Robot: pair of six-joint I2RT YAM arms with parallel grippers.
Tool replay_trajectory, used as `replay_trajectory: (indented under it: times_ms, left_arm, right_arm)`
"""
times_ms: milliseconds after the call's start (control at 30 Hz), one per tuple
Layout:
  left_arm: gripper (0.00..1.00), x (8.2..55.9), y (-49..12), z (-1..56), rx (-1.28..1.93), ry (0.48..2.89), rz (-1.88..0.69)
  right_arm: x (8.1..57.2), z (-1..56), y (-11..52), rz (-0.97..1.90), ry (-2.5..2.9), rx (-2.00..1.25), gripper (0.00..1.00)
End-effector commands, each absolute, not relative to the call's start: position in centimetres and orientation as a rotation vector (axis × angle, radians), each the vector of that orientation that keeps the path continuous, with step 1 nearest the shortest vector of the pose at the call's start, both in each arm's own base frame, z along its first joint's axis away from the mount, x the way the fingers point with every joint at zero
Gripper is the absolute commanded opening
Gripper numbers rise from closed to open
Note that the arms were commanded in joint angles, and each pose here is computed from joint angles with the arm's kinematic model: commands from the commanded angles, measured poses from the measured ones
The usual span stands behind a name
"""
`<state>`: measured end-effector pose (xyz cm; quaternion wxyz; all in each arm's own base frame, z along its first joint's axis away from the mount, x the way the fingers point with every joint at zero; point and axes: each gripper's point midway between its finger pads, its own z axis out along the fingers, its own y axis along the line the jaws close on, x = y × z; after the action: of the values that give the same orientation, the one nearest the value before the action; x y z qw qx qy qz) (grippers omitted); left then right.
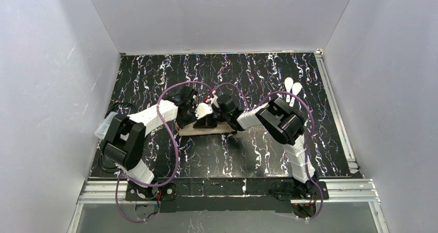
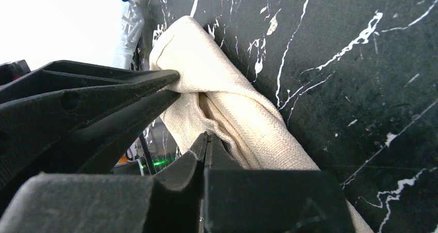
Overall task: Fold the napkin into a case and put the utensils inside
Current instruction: Smooth out the smaller rectangle-folded napkin at the center of the board.
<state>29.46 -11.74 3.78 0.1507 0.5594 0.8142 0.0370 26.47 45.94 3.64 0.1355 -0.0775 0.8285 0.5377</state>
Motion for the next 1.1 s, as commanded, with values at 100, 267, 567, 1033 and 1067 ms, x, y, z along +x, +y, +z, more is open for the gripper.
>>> replay_trajectory:
  times_ms: [100,267,567,1033,1067]
  left_arm:
    - [0.00,29.4,-11.9,5.1,1.610,2.290,0.108]
    - [0.00,28.9,-12.5,6.1,1.591,2.292,0.058]
    - [0.00,26.9,-13.3,6.6,1.583,2.343,-0.068]
    - [0.00,25.0,-11.9,3.9,1.716,2.370,-0.045]
    - [0.00,24.9,-11.9,3.8,1.718,2.375,-0.050]
  right_arm:
    - [26.7,3.4,45.9,1.576,2.383,-0.215,0.01]
    - [27.3,3.4,46.0,1.549,2.380,-0.192,0.01]
    - [28.2,2.5,45.6,1.460,2.414,-0.140,0.01]
    - [29.8,2.4,44.4,1.367,2.412,-0.041,0.01]
    - [30.1,2.5,44.1,1.353,2.404,-0.026,0.01]
